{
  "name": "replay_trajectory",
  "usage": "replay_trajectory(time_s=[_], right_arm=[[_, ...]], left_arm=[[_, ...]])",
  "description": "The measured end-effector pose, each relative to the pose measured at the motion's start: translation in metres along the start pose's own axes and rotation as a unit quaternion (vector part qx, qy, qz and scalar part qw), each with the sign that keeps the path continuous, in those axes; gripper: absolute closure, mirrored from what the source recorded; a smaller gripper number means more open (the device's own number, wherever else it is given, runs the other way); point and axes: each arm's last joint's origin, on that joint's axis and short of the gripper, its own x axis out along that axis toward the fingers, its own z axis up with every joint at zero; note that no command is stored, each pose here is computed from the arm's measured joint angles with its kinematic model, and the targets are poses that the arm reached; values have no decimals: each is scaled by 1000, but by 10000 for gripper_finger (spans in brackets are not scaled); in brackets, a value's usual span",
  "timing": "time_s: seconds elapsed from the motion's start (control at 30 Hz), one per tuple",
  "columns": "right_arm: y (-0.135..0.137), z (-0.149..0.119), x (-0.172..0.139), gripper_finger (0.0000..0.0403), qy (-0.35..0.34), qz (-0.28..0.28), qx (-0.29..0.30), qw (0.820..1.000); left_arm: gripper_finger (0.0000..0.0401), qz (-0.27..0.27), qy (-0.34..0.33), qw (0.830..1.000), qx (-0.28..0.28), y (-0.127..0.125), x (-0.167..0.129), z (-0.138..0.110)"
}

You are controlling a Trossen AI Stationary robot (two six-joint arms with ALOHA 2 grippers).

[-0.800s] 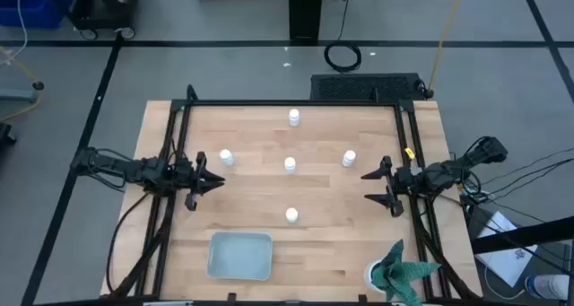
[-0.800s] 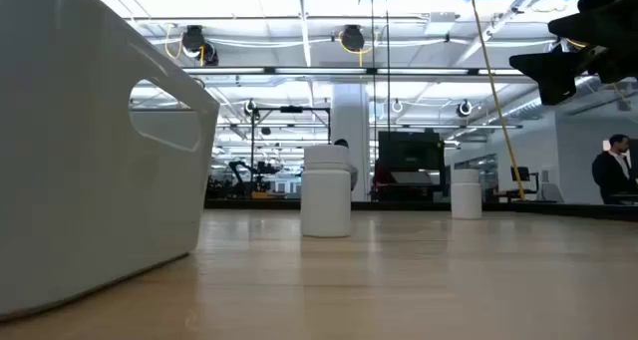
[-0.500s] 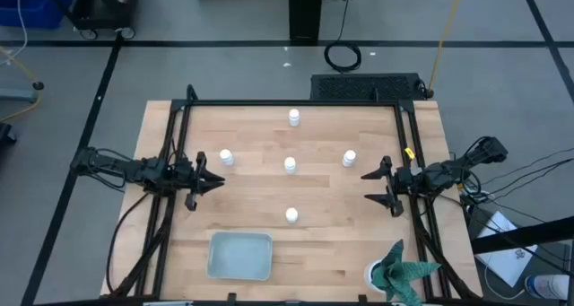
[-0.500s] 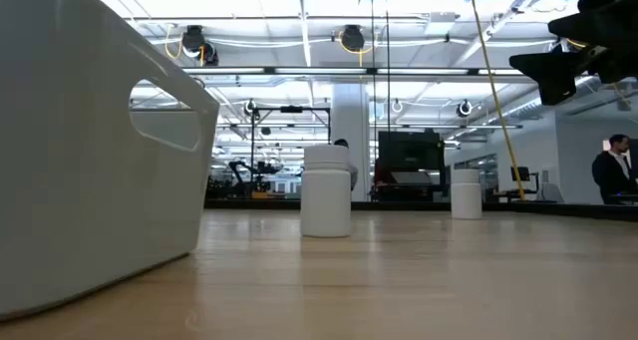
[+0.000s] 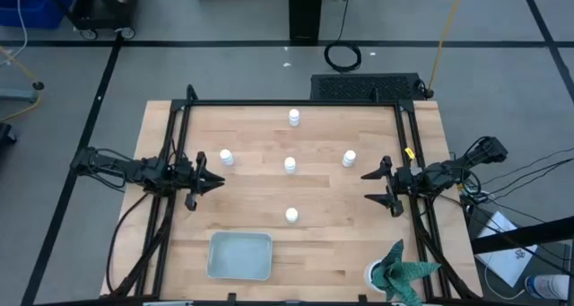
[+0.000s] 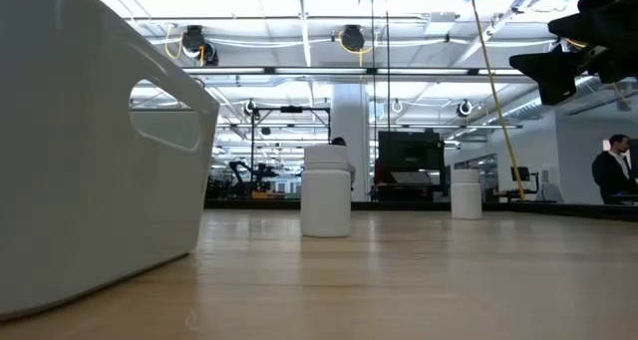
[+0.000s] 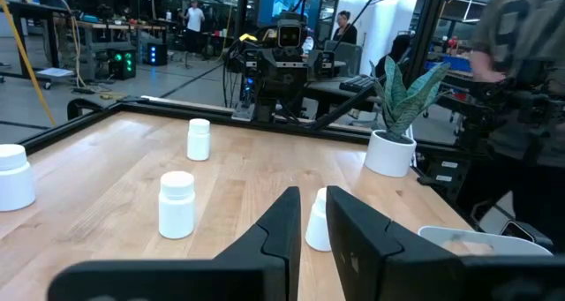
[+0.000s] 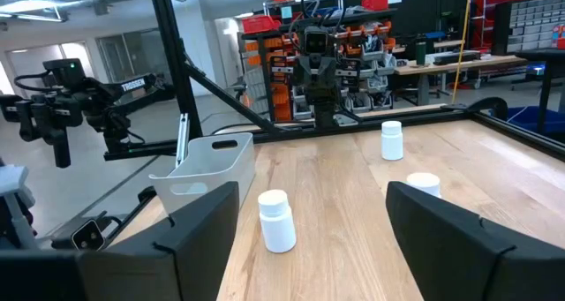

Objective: Pick and place pill bottles into a basket

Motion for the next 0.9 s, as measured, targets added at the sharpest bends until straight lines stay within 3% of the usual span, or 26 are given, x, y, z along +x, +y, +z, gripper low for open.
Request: replay_trajectory(time_s=[0.37,0.53,0.67,0.73,0.83,0.9], right_arm=[[0,0,0,124,0,0,0,1000],[-1,0,0,124,-2,-13,-85,996],[-1,1,0,124,-3,-13,-97,995],[0,3,0,124,-13,-12,-63,998],[0,8,0,124,-39,-7,56,998],[1,13,-1,124,-66,4,139,988]], left_arm=[[339,0,0,1000,0,0,0,0],[338,0,0,1000,0,0,0,0],[339,0,0,1000,0,0,0,0],[338,0,0,1000,0,0,0,0],[338,0,0,1000,0,0,0,0],[339,0,0,1000,0,0,0,0]])
